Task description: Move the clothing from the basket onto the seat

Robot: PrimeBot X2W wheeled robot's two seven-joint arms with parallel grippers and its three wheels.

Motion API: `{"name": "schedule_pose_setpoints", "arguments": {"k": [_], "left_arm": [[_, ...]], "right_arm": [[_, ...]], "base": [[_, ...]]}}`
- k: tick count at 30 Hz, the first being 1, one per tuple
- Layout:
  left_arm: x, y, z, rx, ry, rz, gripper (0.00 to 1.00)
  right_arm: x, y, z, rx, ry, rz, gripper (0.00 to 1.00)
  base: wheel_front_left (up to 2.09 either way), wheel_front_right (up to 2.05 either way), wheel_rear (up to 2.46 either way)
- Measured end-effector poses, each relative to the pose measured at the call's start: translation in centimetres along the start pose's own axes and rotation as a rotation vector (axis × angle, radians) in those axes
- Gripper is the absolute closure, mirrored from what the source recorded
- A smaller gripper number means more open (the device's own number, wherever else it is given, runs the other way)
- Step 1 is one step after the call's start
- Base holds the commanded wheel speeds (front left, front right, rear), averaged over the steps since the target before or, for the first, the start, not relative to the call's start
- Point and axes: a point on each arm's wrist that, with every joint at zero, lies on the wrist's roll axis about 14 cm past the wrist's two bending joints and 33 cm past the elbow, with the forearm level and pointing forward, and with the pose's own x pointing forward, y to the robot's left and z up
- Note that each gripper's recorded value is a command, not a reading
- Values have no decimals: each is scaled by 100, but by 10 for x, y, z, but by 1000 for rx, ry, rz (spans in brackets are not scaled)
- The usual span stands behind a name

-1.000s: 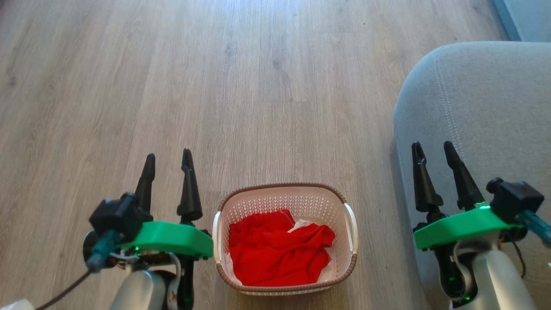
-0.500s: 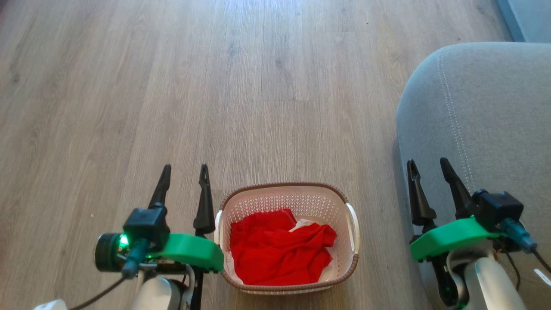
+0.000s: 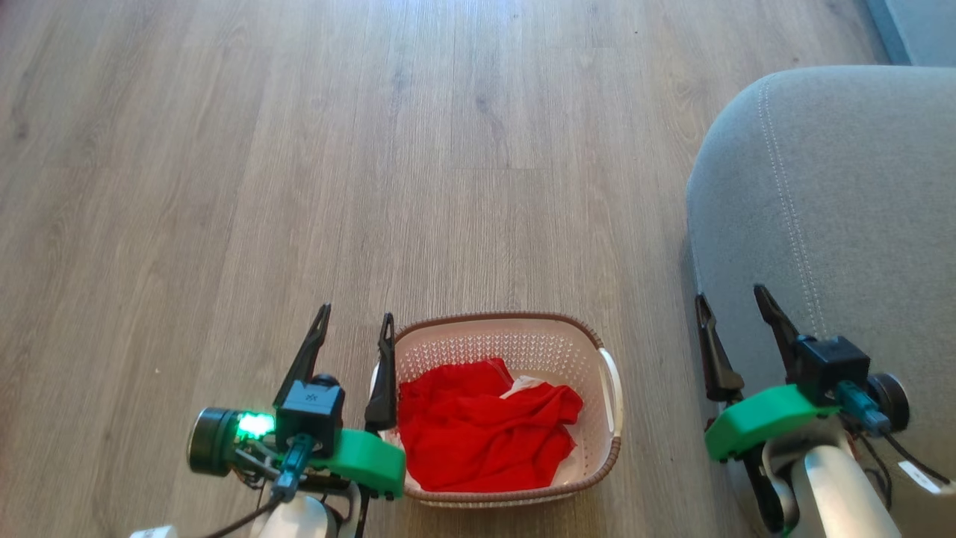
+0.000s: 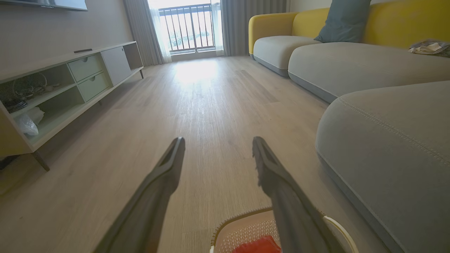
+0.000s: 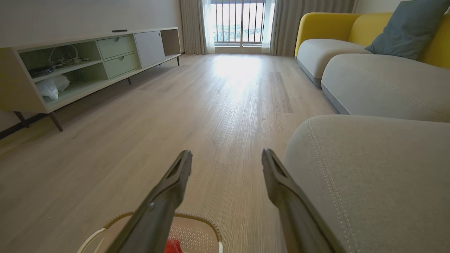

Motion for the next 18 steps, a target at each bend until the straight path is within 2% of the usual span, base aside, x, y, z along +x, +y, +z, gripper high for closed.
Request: {"name": "schedule_pose_setpoints", "arguments": {"k": [18], "left_arm": [[2, -6, -11, -28, 35, -24, 0]], "right_arm": [[1, -4, -6, -3, 17, -10, 0]], "base": [[0, 0, 0]]}}
